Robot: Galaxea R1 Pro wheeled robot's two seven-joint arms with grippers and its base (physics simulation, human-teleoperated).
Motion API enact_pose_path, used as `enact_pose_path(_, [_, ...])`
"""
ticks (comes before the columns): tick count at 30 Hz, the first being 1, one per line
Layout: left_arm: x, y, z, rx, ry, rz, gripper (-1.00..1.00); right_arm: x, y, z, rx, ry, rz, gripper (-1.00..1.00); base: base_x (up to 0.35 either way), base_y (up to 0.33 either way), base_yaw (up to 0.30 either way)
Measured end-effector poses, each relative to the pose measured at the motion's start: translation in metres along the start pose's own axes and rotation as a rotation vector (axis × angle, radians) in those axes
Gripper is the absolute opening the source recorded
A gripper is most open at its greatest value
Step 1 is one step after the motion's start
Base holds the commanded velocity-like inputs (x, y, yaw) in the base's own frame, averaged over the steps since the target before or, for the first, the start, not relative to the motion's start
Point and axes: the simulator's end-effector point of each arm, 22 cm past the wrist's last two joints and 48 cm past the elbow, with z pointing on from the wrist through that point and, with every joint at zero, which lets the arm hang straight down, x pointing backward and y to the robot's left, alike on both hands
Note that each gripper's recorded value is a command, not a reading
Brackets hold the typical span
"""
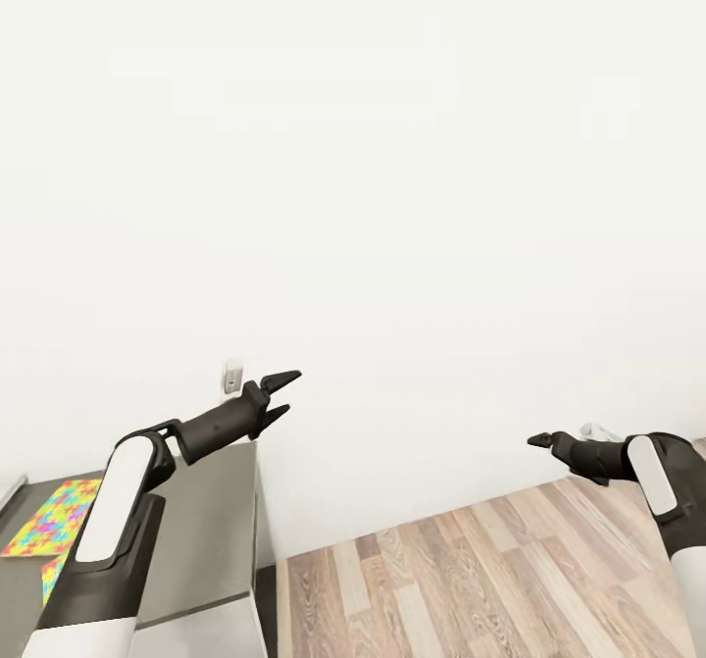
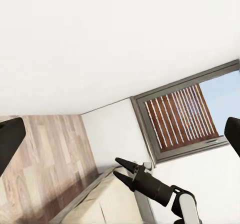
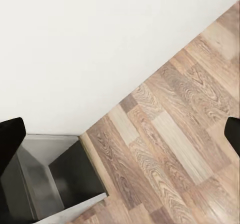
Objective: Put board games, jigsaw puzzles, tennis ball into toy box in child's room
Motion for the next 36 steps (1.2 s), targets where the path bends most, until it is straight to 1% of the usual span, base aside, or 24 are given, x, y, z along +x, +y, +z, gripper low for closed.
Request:
enact_pose_path(12, [-0.001,-0.001,-0.001,-0.004,-0.005,0.011,1.0,0.0,0.001,0.0,-0.002,0.003,0.005,1.0,0.0,-0.063,-0.277])
enact_pose_path(16, [-0.001,-0.001,-0.001,-0.005,-0.005,0.012,1.0,0.003,-0.001,0.002,0.0,0.014,0.014,1.0,0.0,-0.015,-0.277])
enact_pose_path(21, [0.0,0.002,0.0,-0.013,-0.002,0.007,1.0,0.002,0.0,0.007,-0.005,0.035,0.038,1.0,0.0,-0.007,-0.277])
enact_pose_path(22, [0.0,0.005,0.0,-0.019,-0.002,0.004,1.0,-0.002,-0.001,0.01,-0.004,0.035,0.052,1.0,0.0,-0.004,-0.277])
enact_pose_path(30, [-0.004,0.007,-0.003,-0.023,-0.009,0.002,1.0,-0.011,-0.008,0.014,0.004,0.03,0.083,1.0,0.0,-0.002,-0.277])
enact_pose_path(32, [-0.001,0.013,-0.006,-0.042,-0.005,0.007,1.0,-0.012,-0.01,0.013,0.007,0.028,0.087,1.0,0.0,-0.001,-0.277])
enact_pose_path(33, [0.002,0.021,-0.008,-0.065,-0.002,0.008,1.0,-0.013,-0.011,0.013,0.008,0.027,0.088,1.0,0.0,-0.001,-0.277])
enact_pose_path(34, [0.002,0.021,-0.008,-0.065,-0.002,0.008,1.0,-0.014,-0.011,0.013,0.008,0.027,0.088,1.0,0.0,0.0,-0.277])
enact_pose_path(36, [0.013,0.046,-0.012,-0.139,0.01,0.016,1.0,-0.015,-0.012,0.013,0.011,0.025,0.089,1.0,0.0,0.0,-0.277])
